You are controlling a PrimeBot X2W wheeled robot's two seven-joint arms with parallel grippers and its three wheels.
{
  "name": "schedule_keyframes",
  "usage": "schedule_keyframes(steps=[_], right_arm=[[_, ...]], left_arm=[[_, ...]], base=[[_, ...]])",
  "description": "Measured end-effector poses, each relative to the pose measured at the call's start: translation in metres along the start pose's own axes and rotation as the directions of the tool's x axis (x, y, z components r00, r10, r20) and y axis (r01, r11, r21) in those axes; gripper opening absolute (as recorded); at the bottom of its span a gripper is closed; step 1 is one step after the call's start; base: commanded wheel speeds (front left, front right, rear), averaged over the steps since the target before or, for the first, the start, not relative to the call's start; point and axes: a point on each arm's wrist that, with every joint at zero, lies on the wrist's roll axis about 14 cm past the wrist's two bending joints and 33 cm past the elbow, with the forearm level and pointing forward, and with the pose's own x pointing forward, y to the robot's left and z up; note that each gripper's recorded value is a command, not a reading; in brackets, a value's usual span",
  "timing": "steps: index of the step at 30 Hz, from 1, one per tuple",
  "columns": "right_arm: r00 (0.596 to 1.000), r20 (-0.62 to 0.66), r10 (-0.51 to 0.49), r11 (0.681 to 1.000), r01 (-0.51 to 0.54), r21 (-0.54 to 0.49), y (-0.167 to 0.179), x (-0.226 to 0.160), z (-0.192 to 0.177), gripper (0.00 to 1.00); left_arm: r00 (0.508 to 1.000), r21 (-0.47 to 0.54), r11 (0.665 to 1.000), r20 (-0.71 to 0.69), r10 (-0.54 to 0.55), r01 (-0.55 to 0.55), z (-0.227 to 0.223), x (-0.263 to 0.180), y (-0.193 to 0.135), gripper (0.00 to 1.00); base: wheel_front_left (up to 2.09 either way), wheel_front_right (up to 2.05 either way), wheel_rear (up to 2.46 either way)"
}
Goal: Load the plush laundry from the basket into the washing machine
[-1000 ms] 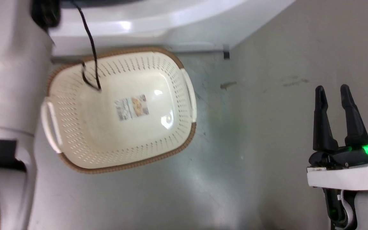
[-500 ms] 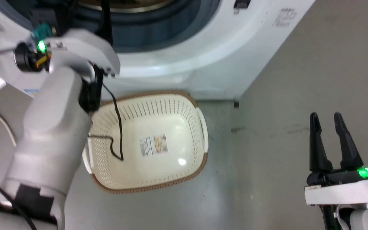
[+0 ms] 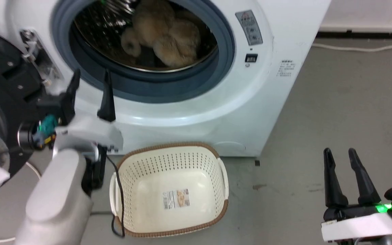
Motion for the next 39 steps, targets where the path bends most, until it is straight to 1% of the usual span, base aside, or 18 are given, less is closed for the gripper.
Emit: schedule_keyframes(steps=[4,5,6,8,9,14,17,18,19,26,36,39], right_arm=[[1.0,0.009,0.007,1.0,-0.007,-0.006,0.003,-0.007,0.005,1.0],[1.0,0.009,0.007,1.0,-0.007,-0.006,0.003,-0.007,0.005,1.0],[1.0,0.012,0.008,1.0,-0.008,-0.008,0.003,-0.011,0.007,1.0],[1.0,0.016,0.009,1.0,-0.009,-0.009,0.004,-0.012,0.008,1.0],[1.0,0.025,0.011,1.0,-0.011,-0.016,0.004,-0.018,0.013,1.0],[0.999,0.033,0.007,1.0,-0.006,-0.024,0.003,-0.024,0.016,1.0],[1.0,0.029,0.006,0.999,-0.005,-0.036,0.003,-0.031,0.016,1.0],[1.0,0.029,0.006,0.999,-0.005,-0.036,0.003,-0.031,0.016,1.0],[1.0,0.023,0.009,0.999,-0.007,-0.052,0.003,-0.033,0.015,1.0],[1.0,-0.011,0.018,0.995,-0.019,-0.095,0.004,-0.042,0.006,1.0],[0.998,-0.048,0.028,0.994,-0.033,-0.102,0.008,-0.047,-0.005,1.0],[0.998,-0.051,0.028,0.994,-0.033,-0.101,0.008,-0.048,-0.006,1.0]], left_arm=[[1.0,-0.028,1.0,0.0,0.004,-0.004,0.0,-0.026,0.001,1.0],[1.0,-0.028,1.0,0.0,0.004,-0.004,0.0,-0.026,0.001,1.0],[1.0,-0.041,0.999,-0.005,-0.004,0.003,-0.001,-0.039,0.0,1.0],[1.0,-0.046,0.999,-0.013,-0.003,0.003,-0.004,-0.046,0.0,1.0],[0.999,-0.074,0.997,-0.042,0.002,-0.005,-0.012,-0.068,0.0,1.0],[0.997,-0.102,0.995,-0.074,0.012,-0.02,-0.021,-0.088,0.001,1.0],[0.992,-0.122,0.991,-0.119,0.032,-0.047,-0.034,-0.11,0.007,1.0],[0.992,-0.122,0.991,-0.119,0.032,-0.047,-0.034,-0.11,0.007,1.0],[0.989,-0.125,0.99,-0.14,0.044,-0.062,-0.04,-0.118,0.011,1.0],[0.98,-0.112,0.99,-0.19,0.065,-0.087,-0.053,-0.141,0.018,1.0],[0.98,-0.107,0.99,-0.186,0.074,-0.095,-0.049,-0.15,0.021,1.0],[0.98,-0.088,0.992,-0.187,0.072,-0.09,-0.048,-0.151,0.022,1.0]], base=[[0.0,0.0,0.0],[0.0,0.0,0.0],[0.0,0.0,0.0],[0.0,0.0,0.0],[0.0,0.0,0.0],[0.0,0.0,0.0],[0.0,0.0,0.0],[0.0,0.0,0.0],[0.0,0.0,0.0],[0.0,0.0,0.0],[0.0,0.0,0.0],[0.0,0.0,0.0]])
